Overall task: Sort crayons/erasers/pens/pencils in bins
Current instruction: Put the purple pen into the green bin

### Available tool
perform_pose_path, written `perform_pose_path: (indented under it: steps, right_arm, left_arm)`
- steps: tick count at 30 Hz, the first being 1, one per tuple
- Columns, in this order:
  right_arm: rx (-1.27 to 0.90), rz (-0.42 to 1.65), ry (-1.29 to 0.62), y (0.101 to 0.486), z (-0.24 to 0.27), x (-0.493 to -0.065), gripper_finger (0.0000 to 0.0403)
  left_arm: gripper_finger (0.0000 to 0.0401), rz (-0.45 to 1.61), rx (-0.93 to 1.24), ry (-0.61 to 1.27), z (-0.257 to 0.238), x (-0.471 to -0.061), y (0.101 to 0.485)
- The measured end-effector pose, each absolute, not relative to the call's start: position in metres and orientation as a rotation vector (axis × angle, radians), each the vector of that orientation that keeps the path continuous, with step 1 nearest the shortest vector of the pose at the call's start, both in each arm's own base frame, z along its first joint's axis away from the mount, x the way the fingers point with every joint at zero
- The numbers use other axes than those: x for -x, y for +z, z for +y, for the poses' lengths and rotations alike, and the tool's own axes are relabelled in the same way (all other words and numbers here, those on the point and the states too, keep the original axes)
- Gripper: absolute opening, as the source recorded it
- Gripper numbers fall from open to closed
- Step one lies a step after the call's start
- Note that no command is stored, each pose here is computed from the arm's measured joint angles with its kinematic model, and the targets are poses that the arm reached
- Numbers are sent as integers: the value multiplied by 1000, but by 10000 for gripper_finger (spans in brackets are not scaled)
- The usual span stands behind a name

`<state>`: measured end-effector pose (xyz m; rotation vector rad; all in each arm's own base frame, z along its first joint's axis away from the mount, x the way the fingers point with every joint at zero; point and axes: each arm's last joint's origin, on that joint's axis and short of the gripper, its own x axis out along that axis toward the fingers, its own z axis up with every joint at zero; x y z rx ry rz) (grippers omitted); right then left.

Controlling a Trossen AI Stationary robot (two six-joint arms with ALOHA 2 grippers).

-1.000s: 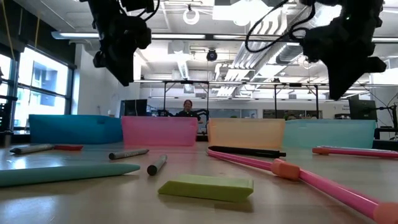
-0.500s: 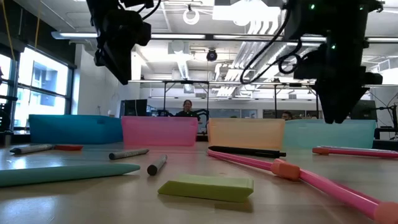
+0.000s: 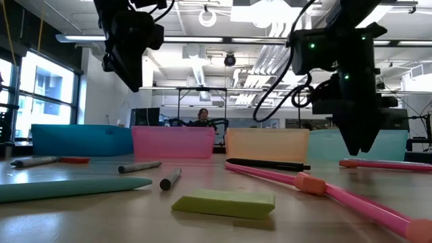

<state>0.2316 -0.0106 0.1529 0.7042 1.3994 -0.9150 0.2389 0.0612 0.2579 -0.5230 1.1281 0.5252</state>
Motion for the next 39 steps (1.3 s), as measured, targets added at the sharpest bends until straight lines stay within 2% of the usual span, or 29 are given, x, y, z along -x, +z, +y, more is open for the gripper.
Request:
perform_pose_path:
  steps: [12, 27, 31, 39]
  right_arm:
    - [-740, 1455, -892, 147, -27, -232, 171]
    - [-743, 1416, -902, 131, -13, -223, 152]
    - [-751, 1413, -895, 132, -12, -223, 125]
    - [-773, 1417, -888, 131, -12, -223, 27]
  left_arm:
    - [126, 1129, 523, 525, 61, -239, 258]
    - [126, 1127, 529, 529, 61, -239, 258]
    - [126, 1128, 530, 530, 61, -239, 258]
    - [126, 1127, 530, 530, 61, -239, 258]
